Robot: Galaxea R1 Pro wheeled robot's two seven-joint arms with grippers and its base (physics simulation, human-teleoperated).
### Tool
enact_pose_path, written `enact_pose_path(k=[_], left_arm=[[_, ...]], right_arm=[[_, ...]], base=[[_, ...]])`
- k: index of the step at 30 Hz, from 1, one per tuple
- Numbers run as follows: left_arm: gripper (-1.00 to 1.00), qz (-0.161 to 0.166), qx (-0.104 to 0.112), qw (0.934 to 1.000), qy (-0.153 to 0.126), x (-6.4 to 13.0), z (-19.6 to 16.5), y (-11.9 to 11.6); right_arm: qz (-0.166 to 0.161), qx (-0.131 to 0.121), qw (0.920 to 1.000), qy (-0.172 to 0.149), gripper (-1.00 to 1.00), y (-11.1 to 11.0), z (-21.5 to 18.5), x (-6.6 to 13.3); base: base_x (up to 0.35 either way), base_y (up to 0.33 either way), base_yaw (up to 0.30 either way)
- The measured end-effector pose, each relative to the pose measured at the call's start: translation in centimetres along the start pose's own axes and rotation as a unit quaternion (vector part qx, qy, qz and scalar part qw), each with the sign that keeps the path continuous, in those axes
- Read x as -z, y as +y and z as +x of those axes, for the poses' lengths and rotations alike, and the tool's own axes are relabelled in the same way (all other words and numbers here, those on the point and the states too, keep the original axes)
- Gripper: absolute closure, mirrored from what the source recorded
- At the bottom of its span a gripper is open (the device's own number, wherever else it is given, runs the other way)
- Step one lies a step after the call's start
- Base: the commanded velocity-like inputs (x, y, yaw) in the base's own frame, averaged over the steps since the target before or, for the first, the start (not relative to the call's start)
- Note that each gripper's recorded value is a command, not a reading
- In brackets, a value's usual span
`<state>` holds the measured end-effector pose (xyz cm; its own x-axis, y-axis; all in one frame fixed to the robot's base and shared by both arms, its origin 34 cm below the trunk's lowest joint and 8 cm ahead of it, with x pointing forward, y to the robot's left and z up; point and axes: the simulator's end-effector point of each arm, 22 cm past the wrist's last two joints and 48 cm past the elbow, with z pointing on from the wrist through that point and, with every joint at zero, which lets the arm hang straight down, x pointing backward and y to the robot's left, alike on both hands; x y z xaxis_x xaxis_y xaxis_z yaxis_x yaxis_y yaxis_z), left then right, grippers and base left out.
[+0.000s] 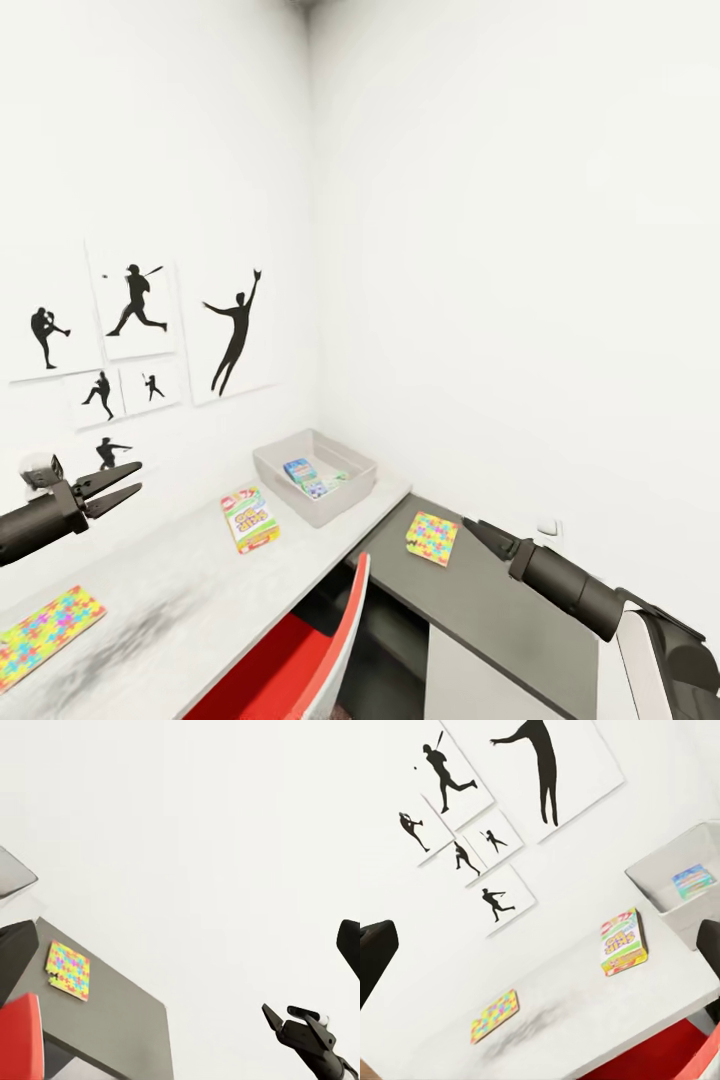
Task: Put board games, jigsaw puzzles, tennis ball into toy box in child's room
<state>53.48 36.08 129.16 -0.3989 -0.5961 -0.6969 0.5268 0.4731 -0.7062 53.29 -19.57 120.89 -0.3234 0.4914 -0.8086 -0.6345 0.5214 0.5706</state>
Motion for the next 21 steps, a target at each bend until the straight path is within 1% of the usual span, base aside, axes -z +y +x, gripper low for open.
enact_pose_path(k=[16,21], left_arm=[[-1.0,-0.002,0.002,1.0,0.002,-0.1,0.13,0.27],[-1.0,-0.002,0.003,1.0,0.002,-0.14,0.17,0.37]], right_arm=[[0.002,-0.003,1.0,0.003,-1.0,-0.28,0.27,-0.08],[0.003,-0.005,1.0,0.005,-1.0,-0.39,0.37,-0.09]], base=[[-0.008,0.003,0.285],[0.0,0.05,0.285]])
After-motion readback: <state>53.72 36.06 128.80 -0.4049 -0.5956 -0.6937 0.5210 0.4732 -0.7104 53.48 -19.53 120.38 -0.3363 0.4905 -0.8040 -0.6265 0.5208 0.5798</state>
